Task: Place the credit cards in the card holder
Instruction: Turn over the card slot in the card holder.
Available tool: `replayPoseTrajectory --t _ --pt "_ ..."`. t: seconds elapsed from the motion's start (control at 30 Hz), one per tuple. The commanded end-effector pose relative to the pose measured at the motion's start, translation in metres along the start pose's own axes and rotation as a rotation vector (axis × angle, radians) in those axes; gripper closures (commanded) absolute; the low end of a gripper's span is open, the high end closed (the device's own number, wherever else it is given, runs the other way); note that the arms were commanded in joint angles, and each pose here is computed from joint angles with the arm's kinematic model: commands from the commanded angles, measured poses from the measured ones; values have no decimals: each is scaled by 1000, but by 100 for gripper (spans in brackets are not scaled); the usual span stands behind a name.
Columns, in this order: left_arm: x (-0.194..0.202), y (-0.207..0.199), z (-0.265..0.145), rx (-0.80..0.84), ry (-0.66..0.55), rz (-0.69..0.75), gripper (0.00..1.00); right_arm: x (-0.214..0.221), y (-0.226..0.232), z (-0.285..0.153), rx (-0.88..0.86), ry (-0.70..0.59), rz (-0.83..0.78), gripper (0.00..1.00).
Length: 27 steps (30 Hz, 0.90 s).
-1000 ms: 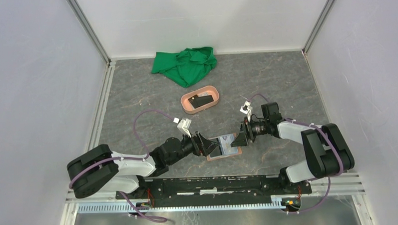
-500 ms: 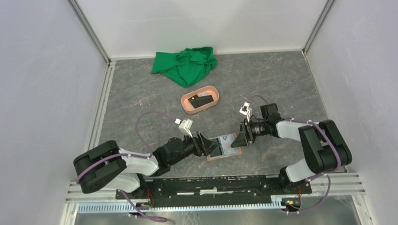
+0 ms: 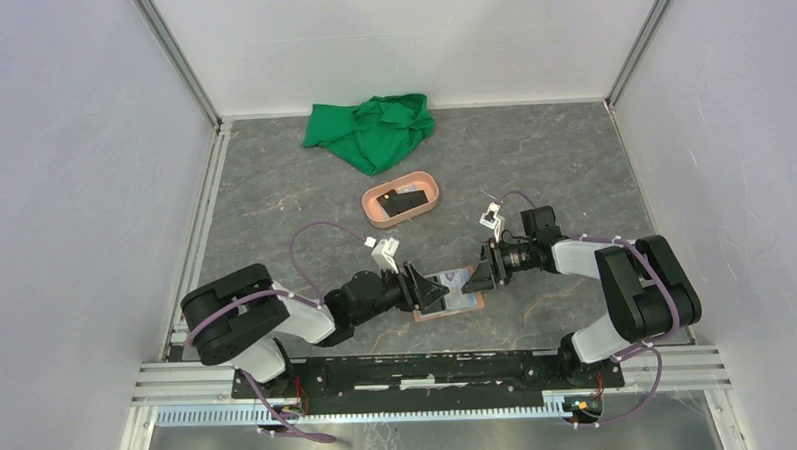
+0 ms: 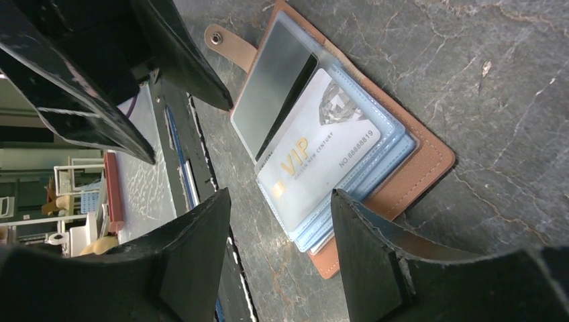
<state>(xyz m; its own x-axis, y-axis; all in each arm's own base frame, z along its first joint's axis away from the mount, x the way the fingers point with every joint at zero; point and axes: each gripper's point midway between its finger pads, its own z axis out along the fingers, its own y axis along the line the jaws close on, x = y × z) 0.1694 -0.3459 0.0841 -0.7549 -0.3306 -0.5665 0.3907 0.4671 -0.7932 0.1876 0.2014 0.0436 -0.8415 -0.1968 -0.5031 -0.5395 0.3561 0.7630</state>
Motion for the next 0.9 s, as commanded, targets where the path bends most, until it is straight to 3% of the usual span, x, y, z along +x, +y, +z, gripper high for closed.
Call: replayPoseTrajectory --t 0.0,0.4,0.87 --pt "-5 -16 13 58 -10 -57 39 -13 8 2 -53 -26 -24 38" --pt "6 2 23 -30 32 -69 42 -15 18 3 -119 -49 17 39" --pt "-4 11 13 -97 -13 -76 40 -18 36 5 -209 -45 8 40"
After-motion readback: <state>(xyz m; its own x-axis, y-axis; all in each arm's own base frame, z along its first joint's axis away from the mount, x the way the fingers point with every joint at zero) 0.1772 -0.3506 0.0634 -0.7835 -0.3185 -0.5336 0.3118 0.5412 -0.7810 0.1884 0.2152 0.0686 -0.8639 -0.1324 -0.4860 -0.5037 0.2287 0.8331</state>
